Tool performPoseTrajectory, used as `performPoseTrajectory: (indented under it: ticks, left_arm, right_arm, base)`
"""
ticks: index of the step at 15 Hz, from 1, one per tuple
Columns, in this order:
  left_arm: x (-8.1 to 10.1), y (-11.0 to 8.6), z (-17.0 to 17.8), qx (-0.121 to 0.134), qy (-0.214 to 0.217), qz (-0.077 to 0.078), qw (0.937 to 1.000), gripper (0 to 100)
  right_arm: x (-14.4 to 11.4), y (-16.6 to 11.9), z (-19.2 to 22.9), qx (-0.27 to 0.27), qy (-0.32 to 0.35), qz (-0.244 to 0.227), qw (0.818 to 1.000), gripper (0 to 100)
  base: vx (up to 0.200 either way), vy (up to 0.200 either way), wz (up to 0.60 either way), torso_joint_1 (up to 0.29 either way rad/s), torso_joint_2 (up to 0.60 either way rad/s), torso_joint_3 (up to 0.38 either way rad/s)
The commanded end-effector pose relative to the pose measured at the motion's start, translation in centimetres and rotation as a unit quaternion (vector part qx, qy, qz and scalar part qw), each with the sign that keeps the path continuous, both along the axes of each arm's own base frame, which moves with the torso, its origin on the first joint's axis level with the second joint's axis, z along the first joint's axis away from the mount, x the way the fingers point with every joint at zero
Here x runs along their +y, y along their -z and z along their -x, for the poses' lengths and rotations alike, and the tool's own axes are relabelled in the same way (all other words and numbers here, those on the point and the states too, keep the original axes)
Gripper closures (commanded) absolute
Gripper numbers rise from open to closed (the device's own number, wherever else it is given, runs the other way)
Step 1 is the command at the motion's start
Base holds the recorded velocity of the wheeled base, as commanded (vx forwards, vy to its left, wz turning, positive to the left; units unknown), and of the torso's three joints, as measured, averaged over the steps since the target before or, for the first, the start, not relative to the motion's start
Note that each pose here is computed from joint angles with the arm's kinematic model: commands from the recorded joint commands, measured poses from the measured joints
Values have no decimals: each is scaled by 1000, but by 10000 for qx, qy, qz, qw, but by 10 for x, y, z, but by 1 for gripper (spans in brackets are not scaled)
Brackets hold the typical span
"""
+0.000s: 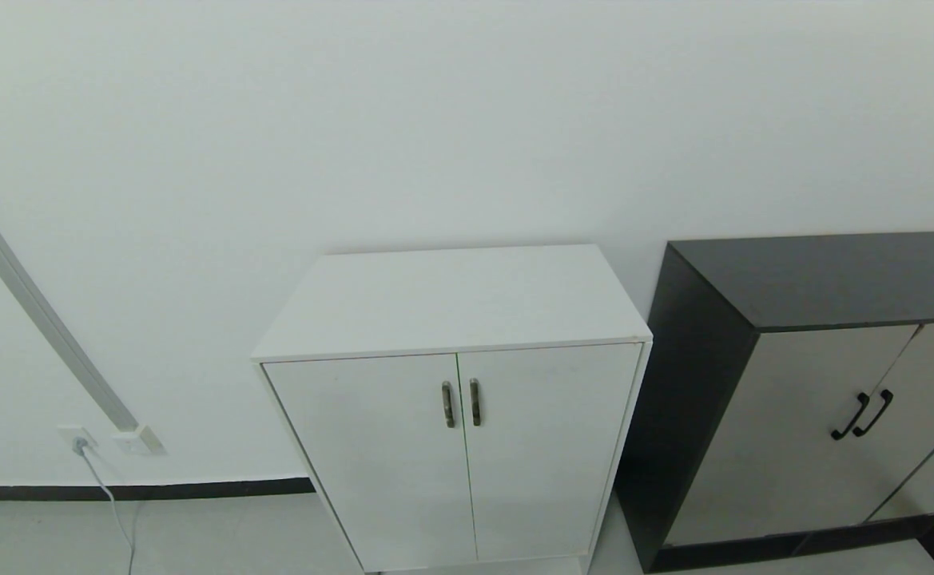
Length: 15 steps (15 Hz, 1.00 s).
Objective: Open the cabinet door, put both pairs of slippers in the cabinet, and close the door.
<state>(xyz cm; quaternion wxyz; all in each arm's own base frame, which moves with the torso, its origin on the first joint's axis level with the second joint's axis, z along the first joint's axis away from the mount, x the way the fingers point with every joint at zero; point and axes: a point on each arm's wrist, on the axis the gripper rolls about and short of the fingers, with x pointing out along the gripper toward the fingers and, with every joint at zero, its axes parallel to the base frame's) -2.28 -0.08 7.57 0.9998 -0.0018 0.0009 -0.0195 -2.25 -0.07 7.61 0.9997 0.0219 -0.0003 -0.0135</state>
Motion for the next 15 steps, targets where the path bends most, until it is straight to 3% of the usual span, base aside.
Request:
performPoseTrajectory:
  ticks: [1,15]
  left_arm:
    - [0,0,0,6,5,-26,10000,100]
    - [0,0,0,-2,5,-26,10000,100]
  right_arm:
    - [0,0,0,-32,26,-34,10000,100]
    - [0,0,0,-23,26,-3,10000,100]
  base:
    - [0,0,0,0,0,0]
    - [0,0,0,0,0,0]
